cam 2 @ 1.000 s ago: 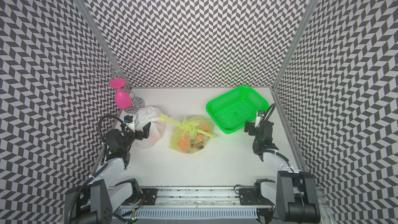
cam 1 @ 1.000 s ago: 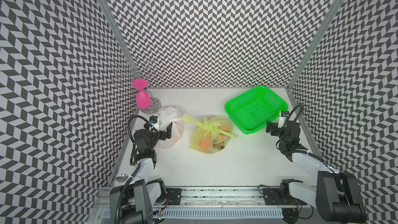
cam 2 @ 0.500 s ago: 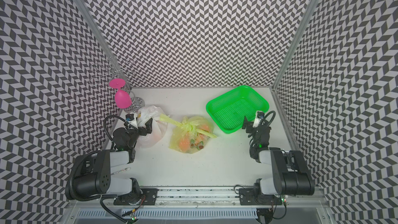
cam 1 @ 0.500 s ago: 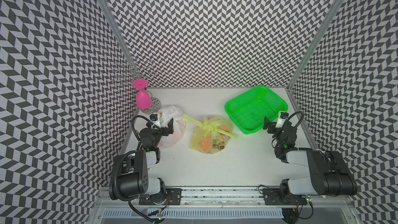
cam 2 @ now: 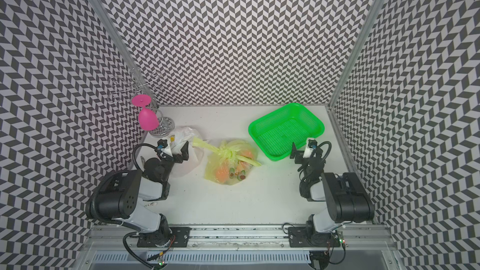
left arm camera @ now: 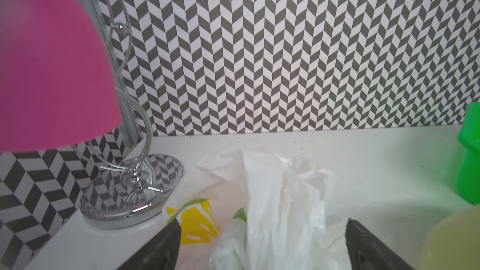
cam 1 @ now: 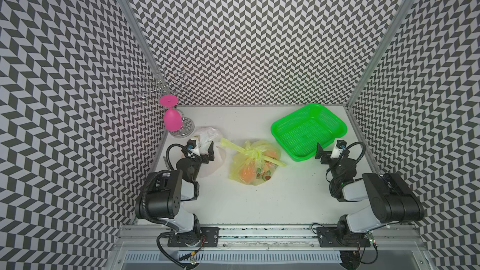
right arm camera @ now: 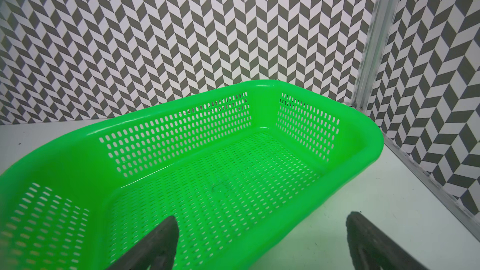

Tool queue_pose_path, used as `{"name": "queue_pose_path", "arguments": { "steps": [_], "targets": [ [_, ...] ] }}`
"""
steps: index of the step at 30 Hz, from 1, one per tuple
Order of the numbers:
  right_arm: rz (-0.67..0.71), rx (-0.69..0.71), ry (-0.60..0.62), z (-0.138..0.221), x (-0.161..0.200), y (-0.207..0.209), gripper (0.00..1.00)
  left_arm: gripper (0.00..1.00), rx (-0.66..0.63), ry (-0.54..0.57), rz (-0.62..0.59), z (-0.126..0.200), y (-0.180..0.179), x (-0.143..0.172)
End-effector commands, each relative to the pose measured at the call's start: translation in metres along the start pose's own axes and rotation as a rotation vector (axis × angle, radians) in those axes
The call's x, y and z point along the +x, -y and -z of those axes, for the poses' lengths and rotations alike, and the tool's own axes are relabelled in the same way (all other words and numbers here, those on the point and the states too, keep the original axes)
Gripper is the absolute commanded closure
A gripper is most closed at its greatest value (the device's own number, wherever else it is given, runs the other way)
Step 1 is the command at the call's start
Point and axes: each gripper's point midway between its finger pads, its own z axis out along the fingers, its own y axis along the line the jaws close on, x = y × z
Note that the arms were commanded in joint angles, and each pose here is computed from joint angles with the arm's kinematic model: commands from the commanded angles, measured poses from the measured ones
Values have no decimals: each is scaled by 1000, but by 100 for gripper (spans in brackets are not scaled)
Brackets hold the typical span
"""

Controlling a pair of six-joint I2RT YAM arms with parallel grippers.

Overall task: Place the oranges into plastic bags & tie knots
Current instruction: Reset both arms

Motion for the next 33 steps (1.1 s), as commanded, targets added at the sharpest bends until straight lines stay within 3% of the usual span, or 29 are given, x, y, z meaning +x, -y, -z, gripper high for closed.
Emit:
{"name": "queue_pose_path", "arguments": {
  "steps": [1,27,29,31,33],
  "targets": [
    [-5,3,68,-4,-19,-1,0,0,-27,-28,-1,-1,-3,5],
    [-1,5,56,-4,-15,-1,0,0,-28,-37,-6,-4,-2,6],
    [-2,5,56,-4,-15,-1,0,0,7,-20,-23,2,5,4],
    [-2,5,57,-4,-16,-1,0,0,76,63,-73,25,22,-6],
    [-2,6,57,-4,-16,-1,0,0,-10,130,-37,39,8,-16]
  ]
}}
